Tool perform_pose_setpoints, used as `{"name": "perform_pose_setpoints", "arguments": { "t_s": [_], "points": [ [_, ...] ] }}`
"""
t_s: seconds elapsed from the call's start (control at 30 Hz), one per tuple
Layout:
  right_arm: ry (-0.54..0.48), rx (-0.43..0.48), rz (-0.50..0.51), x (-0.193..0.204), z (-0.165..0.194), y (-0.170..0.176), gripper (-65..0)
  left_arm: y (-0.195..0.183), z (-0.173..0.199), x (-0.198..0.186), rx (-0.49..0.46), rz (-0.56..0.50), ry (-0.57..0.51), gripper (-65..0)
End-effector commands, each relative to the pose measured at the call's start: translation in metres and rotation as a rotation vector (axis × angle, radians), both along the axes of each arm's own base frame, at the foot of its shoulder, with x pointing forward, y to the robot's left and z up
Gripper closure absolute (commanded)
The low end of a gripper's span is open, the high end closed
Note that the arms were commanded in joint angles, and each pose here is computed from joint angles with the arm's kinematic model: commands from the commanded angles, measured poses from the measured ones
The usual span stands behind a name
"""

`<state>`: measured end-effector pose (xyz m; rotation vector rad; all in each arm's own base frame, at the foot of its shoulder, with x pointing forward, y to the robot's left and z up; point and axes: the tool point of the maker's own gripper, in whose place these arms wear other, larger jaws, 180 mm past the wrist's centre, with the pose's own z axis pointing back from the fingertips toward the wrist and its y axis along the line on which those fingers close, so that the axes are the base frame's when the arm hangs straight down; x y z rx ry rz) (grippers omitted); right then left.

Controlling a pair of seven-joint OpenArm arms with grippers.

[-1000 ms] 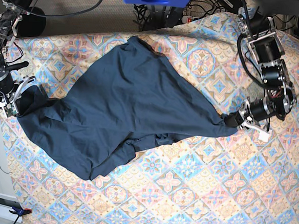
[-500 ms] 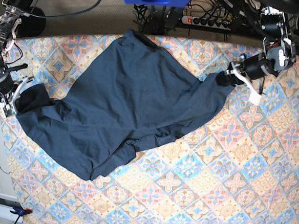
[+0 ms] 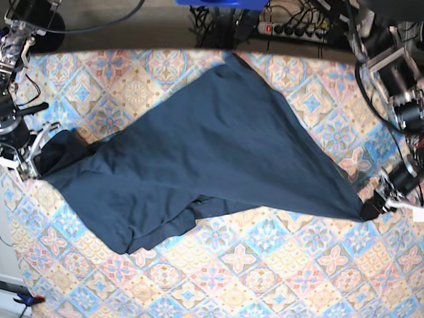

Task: Layout the t-shirt on the table in an organized manner, then fold the t-shirt properly
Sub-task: 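Grasp the shirt edge with the left gripper and pull it outward, then release the left gripper and reach to grasp the shirt's other corner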

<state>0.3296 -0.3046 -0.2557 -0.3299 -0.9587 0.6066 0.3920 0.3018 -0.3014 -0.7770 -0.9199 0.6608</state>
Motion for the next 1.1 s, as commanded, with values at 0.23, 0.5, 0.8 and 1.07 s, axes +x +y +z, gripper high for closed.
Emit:
{"name": "perform_pose_setpoints", "arguments": {
  "t_s": [0.23, 0.5, 0.8, 1.07],
  "points": [
    [-0.052, -0.007, 0.013, 0.006, 0.017, -0.001, -0.3, 0.012, 0.063, 0.103, 0.049, 0.104, -0.1, -1.3],
    [-0.045, -0.004, 0.008, 0.005, 0.015, -0.002, -0.3, 0.025, 0.041, 0.103, 0.167, 0.179, 0.021, -48.7],
    [-0.045, -0.004, 0.008, 0.005, 0.015, -0.002, -0.3, -0.041, 0.016, -0.014, 0.269, -0.057, 0.025, -48.9],
    [-0.028, 0.0, 0.036, 0.007, 0.009, 0.008, -0.3, -0.12, -0.006, -0.098, 0.221, -0.187, 0.028, -47.3]
  ]
}}
